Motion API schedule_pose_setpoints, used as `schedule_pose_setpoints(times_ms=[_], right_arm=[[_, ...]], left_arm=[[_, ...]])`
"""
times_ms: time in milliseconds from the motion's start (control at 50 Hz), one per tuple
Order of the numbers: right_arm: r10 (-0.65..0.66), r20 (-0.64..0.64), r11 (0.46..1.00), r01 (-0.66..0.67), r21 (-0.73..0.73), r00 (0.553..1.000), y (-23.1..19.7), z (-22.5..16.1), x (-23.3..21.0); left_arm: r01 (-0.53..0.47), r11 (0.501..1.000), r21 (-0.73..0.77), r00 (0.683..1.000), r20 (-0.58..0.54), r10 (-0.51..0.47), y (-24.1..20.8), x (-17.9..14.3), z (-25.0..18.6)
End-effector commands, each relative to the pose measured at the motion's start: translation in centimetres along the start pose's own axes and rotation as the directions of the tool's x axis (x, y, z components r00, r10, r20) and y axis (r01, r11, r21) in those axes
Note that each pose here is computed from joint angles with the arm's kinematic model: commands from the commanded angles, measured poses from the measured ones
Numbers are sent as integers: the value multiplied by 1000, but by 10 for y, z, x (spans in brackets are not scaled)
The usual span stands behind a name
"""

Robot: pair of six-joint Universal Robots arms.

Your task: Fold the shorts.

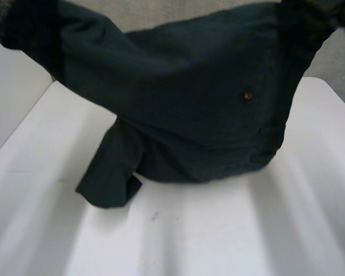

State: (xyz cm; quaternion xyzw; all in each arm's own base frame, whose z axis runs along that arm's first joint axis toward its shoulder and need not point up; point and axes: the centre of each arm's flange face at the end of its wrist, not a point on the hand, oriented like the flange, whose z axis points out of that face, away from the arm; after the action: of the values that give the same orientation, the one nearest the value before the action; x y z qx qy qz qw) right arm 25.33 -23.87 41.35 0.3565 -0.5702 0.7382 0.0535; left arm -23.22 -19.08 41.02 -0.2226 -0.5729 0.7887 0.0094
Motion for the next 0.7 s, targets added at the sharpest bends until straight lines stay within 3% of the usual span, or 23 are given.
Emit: schedule_pose_setpoints(times_ms=[20,140,220,240,320,360,420,480,560,700], right_arm=[[8,104,991,6,-134,995,53,36,-37],[54,185,974,-11,-227,981,102,61,-80],[79,142,987,-57,-151,987,108,83,-98],[77,83,993,-69,-92,994,106,95,-94],[70,-107,993,-58,107,992,79,120,-68],[85,-181,978,-47,205,980,61,126,-54],[135,-285,919,-12,394,949,22,127,-27],[184,-362,858,31,512,914,-8,119,-3],[192,-342,854,16,520,920,-13,113,-3],[127,-179,938,-59,342,976,29,102,-40]], left_arm=[[-118,971,-210,990,-102,99,77,31,31],[-147,926,-347,984,-150,100,138,46,57],[-140,930,-339,987,-122,104,156,50,91],[-137,936,-324,988,-107,108,155,49,99],[-115,971,-208,991,44,127,124,31,138],[-93,991,-93,980,166,108,88,11,154],[-80,992,98,958,284,49,37,-10,165],[-78,980,185,943,333,12,17,-17,167],[-63,972,227,940,341,-19,-1,-18,154],[6,1000,21,972,237,-11,63,5,122]])
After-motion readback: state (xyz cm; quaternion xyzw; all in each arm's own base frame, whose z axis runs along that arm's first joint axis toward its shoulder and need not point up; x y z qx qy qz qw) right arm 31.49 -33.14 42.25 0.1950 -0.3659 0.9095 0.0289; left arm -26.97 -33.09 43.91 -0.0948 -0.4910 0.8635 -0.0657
